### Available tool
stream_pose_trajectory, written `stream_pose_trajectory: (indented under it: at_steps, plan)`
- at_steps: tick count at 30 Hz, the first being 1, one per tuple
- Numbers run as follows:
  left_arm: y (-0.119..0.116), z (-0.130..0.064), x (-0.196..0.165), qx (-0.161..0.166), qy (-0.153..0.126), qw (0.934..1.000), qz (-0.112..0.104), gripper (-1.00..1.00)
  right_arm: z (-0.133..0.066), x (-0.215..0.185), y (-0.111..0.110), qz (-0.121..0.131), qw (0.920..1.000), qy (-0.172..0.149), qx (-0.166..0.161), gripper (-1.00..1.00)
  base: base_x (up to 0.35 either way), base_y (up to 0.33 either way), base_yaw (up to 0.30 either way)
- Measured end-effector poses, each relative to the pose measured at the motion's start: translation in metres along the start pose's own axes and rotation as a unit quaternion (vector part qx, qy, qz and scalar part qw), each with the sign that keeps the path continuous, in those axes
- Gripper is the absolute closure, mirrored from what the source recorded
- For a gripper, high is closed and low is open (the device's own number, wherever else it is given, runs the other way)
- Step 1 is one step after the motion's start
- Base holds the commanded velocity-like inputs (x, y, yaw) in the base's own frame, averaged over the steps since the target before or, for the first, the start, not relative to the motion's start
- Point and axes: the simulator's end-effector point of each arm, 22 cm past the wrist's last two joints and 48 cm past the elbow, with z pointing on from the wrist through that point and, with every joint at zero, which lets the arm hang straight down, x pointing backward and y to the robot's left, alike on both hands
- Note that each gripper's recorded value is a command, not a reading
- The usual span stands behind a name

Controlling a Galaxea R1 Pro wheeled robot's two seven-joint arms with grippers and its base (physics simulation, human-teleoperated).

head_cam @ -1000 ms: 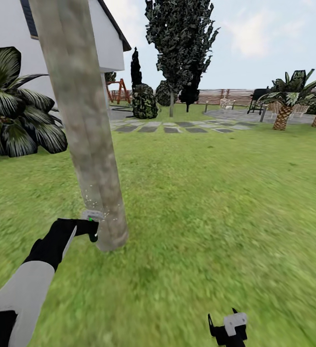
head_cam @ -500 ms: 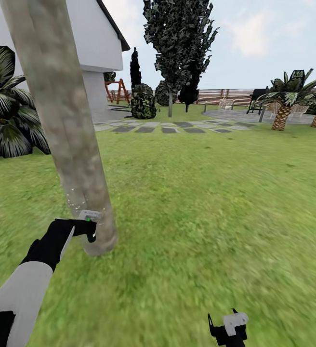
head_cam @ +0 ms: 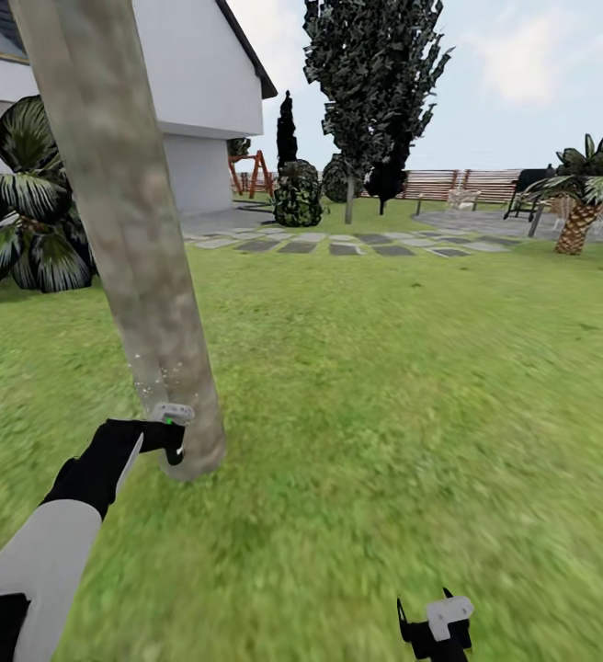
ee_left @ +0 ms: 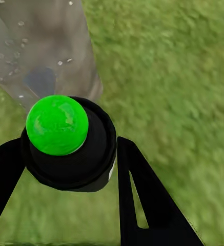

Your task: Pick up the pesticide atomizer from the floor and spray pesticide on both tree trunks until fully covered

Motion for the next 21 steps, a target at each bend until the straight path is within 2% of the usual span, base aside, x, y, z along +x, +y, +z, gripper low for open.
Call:
stream_pose_trajectory:
  at_steps: [5, 11, 13, 18, 19, 21]
  plan:
    - [0.021, -0.002, 0.007, -0.014, 0.006, 0.9999, 0.001, 1.00, 0.000, 0.000, 0.000, 0.000, 1.0000, 0.000, 0.000, -1.00, 0.129, -0.273, 0.041]
    - [0.000, 0.001, 0.002, 0.002, 0.003, 1.0000, -0.003, 1.00, 0.000, 0.000, 0.000, 0.000, 1.0000, 0.000, 0.000, -1.00, 0.182, -0.240, 0.001]
    - [0.000, 0.001, 0.002, 0.000, 0.002, 1.0000, -0.003, 1.00, 0.000, 0.000, 0.000, 0.000, 1.0000, 0.000, 0.000, -1.00, 0.224, -0.208, 0.066]
    - [0.034, -0.004, 0.010, -0.026, 0.010, 0.9996, 0.001, 1.00, 0.000, 0.000, 0.000, 0.000, 1.0000, 0.000, 0.000, -1.00, 0.228, -0.205, 0.242]
    - [0.048, -0.006, 0.019, -0.036, 0.017, 0.9992, 0.003, 1.00, 0.000, 0.000, 0.000, 0.000, 1.0000, 0.000, 0.000, -1.00, 0.229, -0.205, 0.275]
    - [0.057, -0.007, 0.034, -0.041, 0.027, 0.9988, 0.000, 1.00, 0.000, 0.000, 0.000, 0.000, 1.0000, 0.000, 0.000, -1.00, 0.229, -0.205, 0.276]
